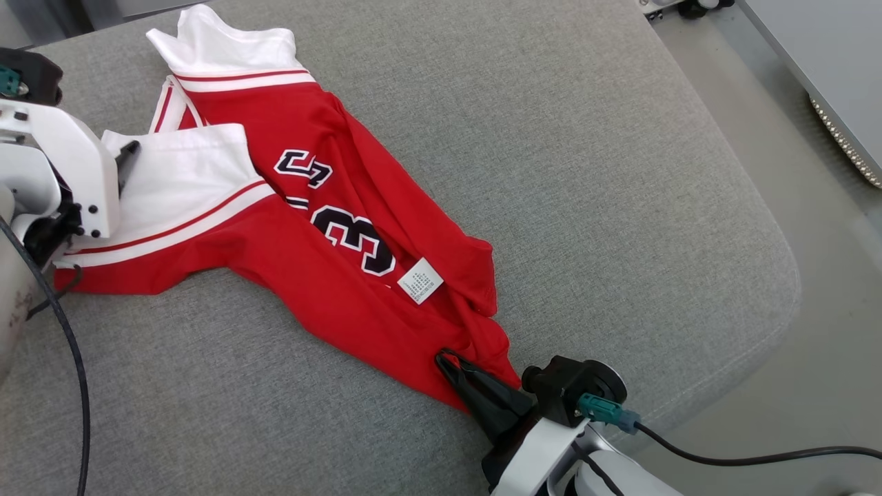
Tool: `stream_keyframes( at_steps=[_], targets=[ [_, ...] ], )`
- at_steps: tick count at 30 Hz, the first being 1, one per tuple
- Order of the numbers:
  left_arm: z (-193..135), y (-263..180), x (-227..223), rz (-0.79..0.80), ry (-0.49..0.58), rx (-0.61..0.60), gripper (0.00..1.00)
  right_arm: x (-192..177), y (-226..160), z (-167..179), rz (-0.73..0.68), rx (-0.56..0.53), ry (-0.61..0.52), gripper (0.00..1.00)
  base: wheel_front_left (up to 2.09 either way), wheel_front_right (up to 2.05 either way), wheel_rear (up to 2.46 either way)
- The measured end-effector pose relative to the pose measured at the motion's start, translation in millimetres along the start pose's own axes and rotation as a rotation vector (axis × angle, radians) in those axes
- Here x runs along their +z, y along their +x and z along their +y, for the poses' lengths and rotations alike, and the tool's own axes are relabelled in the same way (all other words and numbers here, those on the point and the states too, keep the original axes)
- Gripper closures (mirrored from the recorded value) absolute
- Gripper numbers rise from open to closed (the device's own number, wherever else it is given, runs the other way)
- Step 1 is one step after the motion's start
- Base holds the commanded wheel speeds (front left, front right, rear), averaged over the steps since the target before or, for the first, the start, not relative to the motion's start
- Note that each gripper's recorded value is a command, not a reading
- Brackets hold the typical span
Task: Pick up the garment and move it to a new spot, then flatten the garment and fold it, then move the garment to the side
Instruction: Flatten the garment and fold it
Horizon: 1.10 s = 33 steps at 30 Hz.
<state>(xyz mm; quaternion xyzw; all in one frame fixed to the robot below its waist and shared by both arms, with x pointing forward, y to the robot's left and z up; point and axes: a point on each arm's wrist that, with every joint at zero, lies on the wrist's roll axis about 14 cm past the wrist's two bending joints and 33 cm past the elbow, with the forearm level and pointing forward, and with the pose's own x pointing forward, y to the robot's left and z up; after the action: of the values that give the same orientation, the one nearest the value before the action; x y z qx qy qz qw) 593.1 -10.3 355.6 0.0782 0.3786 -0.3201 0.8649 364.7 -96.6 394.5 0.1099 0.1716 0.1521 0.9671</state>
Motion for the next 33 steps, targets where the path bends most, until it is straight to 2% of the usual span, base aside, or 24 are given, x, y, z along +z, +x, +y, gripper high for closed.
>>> stream_keyframes(
  at_steps=[15,16,18,26,33],
  targets=[
    [5,9,-3,0.034,0.023,0.009,0.0,-3,1,-6,0.006,-0.019,0.02,1.0,0.0,0.0,0.0],
    [5,9,-3,0.036,0.025,0.01,0.23,-3,1,-6,0.006,-0.021,0.02,1.0,0.0,0.0,0.0],
    [5,9,-4,0.045,0.025,0.009,1.0,-2,1,-7,0.006,-0.023,0.021,1.0,0.0,0.0,0.0],
    [2,6,-2,0.024,0.024,0.0,1.0,-5,2,-9,0.015,-0.026,0.021,1.0,0.0,0.0,0.0],
    [5,-9,17,-0.092,0.007,0.025,1.0,4,2,-15,-0.014,-0.045,0.018,1.0,0.0,0.0,0.0]
  ],
)
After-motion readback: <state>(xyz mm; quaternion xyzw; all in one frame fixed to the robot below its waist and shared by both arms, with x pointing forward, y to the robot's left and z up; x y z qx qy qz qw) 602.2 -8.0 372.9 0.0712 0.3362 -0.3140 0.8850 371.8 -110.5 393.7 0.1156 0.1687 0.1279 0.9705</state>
